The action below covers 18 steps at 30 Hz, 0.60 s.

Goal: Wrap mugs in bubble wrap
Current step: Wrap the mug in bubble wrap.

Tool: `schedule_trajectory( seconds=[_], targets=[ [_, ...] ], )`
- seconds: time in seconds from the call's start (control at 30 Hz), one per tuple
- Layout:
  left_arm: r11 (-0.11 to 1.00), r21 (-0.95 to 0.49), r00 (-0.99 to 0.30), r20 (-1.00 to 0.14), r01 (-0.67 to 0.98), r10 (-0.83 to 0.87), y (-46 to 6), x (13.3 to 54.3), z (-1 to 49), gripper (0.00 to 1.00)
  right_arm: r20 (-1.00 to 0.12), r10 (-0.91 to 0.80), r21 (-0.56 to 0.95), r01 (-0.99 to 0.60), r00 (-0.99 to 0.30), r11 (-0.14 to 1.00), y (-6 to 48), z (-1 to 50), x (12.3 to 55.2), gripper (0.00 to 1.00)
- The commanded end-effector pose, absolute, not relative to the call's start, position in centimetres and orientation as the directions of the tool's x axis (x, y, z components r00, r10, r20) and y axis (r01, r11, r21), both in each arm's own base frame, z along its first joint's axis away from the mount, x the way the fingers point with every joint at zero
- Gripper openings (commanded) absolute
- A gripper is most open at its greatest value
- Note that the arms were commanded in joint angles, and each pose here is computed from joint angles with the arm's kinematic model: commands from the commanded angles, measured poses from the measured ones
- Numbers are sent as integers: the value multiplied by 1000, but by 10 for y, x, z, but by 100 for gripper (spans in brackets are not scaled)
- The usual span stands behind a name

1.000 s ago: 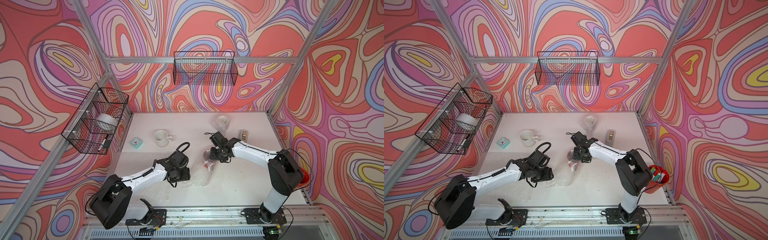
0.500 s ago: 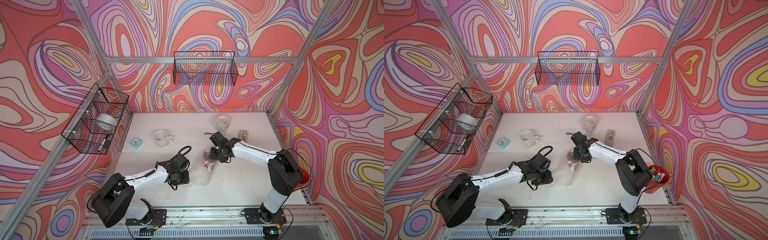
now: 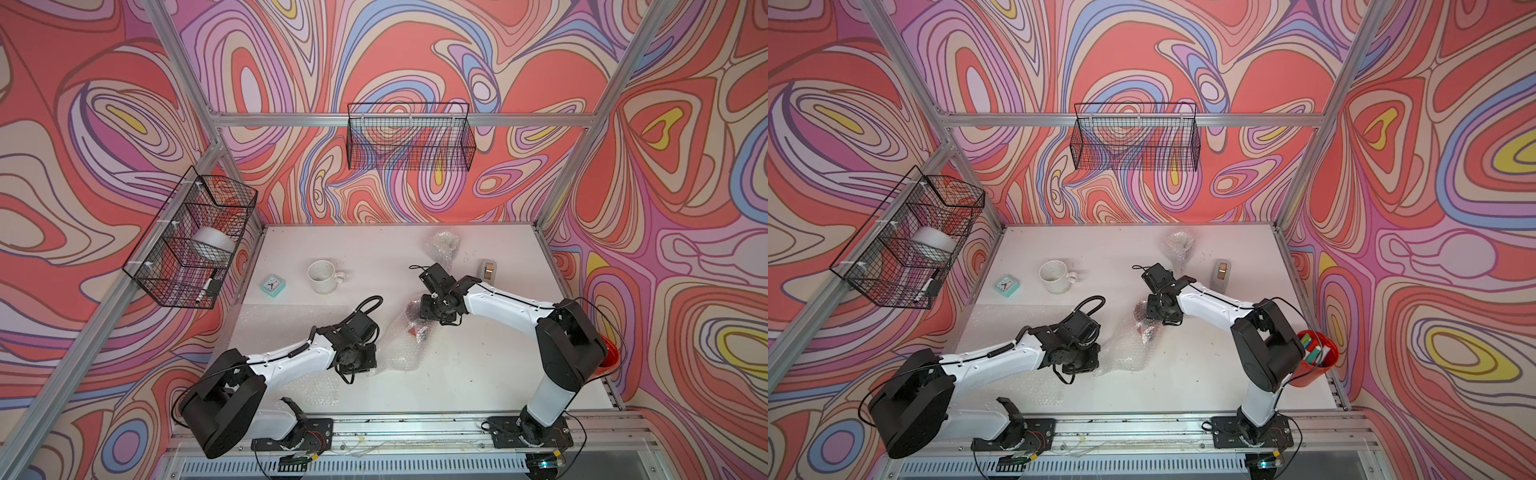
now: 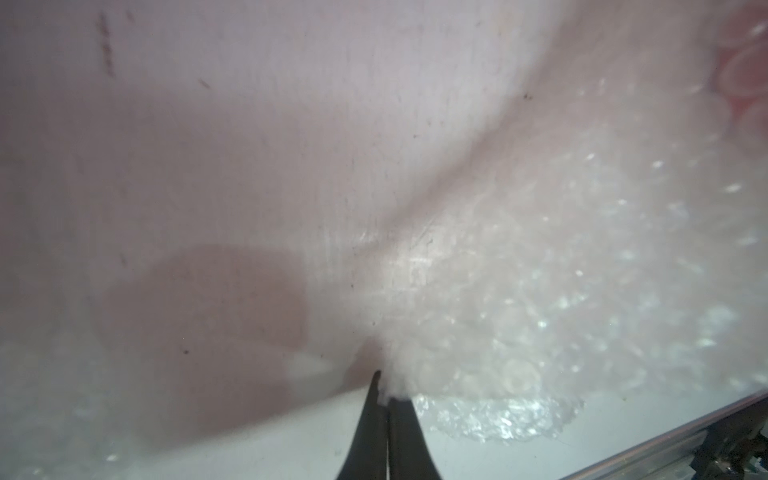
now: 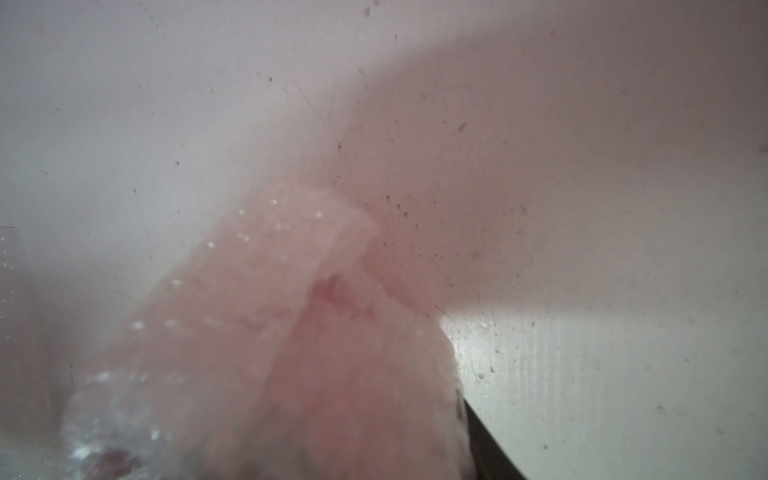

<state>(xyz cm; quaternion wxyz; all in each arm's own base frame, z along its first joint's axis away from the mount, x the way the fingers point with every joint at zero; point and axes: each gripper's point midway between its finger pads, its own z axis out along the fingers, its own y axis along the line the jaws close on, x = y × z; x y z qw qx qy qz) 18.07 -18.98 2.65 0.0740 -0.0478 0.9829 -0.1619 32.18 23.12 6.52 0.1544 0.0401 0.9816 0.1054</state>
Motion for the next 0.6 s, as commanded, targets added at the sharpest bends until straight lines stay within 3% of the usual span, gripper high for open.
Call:
schedule_trajectory(
  seconds=[0.0, 0.57],
  targets=[
    [944, -323, -970, -201, -67, -137, -190, 193, 51, 0, -282, 109, 206, 51, -953, 977, 226, 55, 319, 52],
    [817, -566, -935, -339, 113, -106, -261, 239, 148, 0, -282, 88, 254, 14, -955, 967, 235, 57, 317, 51]
  ],
)
